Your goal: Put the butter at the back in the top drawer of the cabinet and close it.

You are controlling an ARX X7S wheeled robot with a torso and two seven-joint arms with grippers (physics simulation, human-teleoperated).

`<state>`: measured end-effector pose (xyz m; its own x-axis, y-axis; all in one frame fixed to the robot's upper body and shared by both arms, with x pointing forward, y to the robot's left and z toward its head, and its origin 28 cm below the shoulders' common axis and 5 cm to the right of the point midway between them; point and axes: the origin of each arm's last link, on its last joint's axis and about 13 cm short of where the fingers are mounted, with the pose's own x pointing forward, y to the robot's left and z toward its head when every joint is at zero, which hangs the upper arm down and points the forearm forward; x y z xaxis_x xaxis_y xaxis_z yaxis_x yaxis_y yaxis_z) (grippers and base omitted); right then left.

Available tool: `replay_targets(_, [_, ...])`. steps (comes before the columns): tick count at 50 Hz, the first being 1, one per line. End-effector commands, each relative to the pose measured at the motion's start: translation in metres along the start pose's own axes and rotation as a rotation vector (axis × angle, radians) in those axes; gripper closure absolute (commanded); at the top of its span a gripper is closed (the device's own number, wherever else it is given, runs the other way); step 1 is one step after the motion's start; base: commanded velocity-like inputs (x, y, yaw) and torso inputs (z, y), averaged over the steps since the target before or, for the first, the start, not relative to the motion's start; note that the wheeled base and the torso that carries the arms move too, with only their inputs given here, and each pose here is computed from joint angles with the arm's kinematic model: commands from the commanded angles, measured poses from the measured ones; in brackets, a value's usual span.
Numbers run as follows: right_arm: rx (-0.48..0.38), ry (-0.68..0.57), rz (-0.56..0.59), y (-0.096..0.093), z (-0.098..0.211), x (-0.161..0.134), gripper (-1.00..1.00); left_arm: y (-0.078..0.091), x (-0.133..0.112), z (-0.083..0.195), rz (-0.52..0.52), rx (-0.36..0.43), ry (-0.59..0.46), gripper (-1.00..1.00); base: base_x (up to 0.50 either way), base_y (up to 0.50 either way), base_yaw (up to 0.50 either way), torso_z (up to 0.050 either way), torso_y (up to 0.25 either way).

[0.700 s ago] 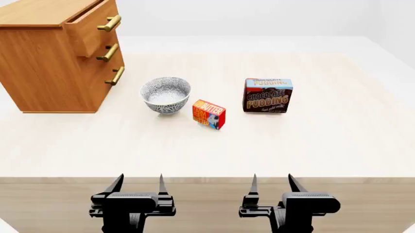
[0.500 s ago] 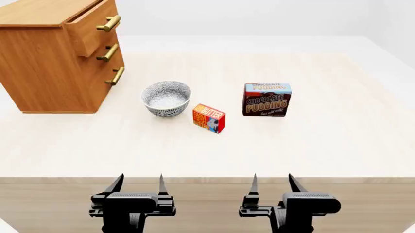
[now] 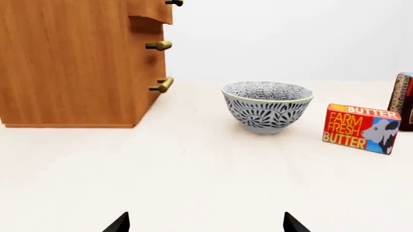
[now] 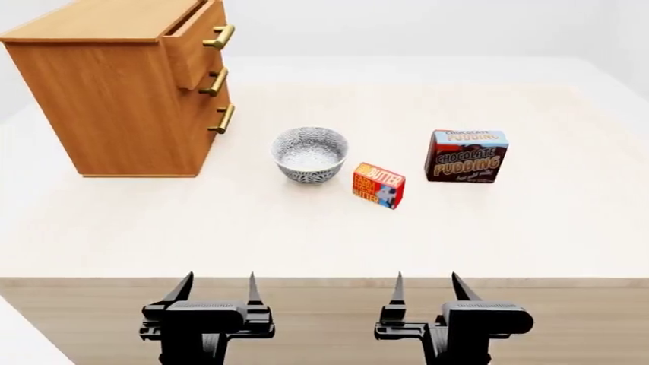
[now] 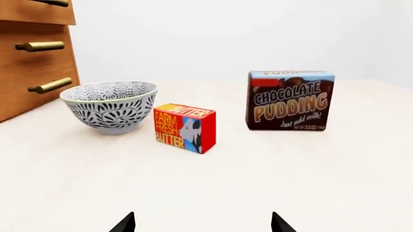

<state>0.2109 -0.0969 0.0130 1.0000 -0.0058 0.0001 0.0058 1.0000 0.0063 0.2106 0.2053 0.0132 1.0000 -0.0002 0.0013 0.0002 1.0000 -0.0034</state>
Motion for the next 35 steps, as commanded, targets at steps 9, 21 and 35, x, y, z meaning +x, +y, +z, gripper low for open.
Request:
replay_targets(9, [0.001,0.002,-0.001,0.0,0.0,0.0,-1.0,0.0,0.0,0.0,-0.006,0.0,0.0,-1.0,0.0,0.49,0.0,0.0,0.0])
replay_targets(21, [0.003,0.0,-0.005,0.0,0.0,0.0,-1.0,0.0,0.0,0.0,-0.012,0.001,-0.008,-1.0,0.0,0.04,0.0,0.0,0.0])
replay_targets(35, [-0.001,-0.014,-0.016,-0.002,0.017,-0.005,-1.0,0.002,0.0,0.012,-0.002,-0.01,-0.005,-1.0,0.0,0.0,0.0,0.046,0.0])
